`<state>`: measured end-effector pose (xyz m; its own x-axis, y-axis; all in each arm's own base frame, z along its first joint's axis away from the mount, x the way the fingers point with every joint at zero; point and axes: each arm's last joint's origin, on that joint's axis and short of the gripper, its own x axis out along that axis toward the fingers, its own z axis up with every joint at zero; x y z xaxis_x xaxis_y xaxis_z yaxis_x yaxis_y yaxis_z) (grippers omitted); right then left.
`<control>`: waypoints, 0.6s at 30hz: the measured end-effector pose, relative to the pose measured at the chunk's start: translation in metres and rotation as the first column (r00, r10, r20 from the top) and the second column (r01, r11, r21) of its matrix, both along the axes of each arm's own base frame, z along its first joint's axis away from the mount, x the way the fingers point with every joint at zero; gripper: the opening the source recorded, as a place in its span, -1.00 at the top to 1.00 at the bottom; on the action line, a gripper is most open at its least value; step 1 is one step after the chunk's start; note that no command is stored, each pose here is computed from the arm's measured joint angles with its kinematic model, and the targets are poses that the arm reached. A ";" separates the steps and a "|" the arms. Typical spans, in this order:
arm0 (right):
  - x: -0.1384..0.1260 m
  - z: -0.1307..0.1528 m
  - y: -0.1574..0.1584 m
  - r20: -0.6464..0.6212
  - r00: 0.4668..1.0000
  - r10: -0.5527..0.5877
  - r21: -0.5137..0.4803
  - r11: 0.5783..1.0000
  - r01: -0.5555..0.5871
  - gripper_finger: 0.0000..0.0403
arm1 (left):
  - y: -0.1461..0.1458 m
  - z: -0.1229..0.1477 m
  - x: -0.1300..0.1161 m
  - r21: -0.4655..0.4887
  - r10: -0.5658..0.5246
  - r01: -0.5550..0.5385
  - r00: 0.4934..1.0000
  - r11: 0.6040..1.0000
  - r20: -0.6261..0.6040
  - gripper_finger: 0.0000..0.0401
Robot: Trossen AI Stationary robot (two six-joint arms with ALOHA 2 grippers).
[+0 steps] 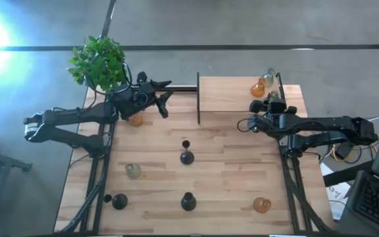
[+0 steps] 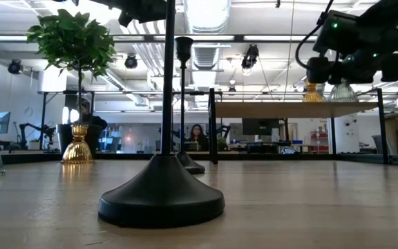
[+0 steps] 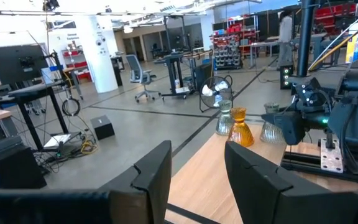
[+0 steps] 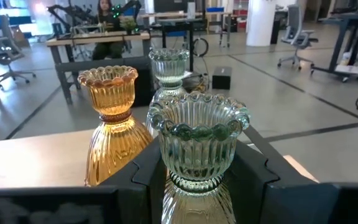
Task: Pick & Place candle stick holders
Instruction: Put the top green glass candle holder on the shelf
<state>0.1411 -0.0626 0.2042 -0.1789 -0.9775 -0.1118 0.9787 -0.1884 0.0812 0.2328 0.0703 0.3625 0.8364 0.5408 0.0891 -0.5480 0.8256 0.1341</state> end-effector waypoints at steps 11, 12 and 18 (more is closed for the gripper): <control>0.005 -0.004 -0.008 -0.002 0.999 -0.041 0.001 0.999 0.041 0.41 | 0.001 -0.003 0.000 -0.001 0.006 -0.006 1.000 1.000 -0.007 0.23; 0.006 -0.004 -0.009 0.001 0.999 -0.045 0.002 0.999 0.045 0.41 | 0.002 -0.004 0.000 -0.002 0.007 -0.007 1.000 1.000 -0.010 0.23; 0.008 -0.005 -0.011 -0.007 0.999 -0.048 0.010 0.999 0.048 0.41 | 0.002 -0.006 0.000 -0.005 0.008 -0.008 1.000 1.000 -0.016 0.23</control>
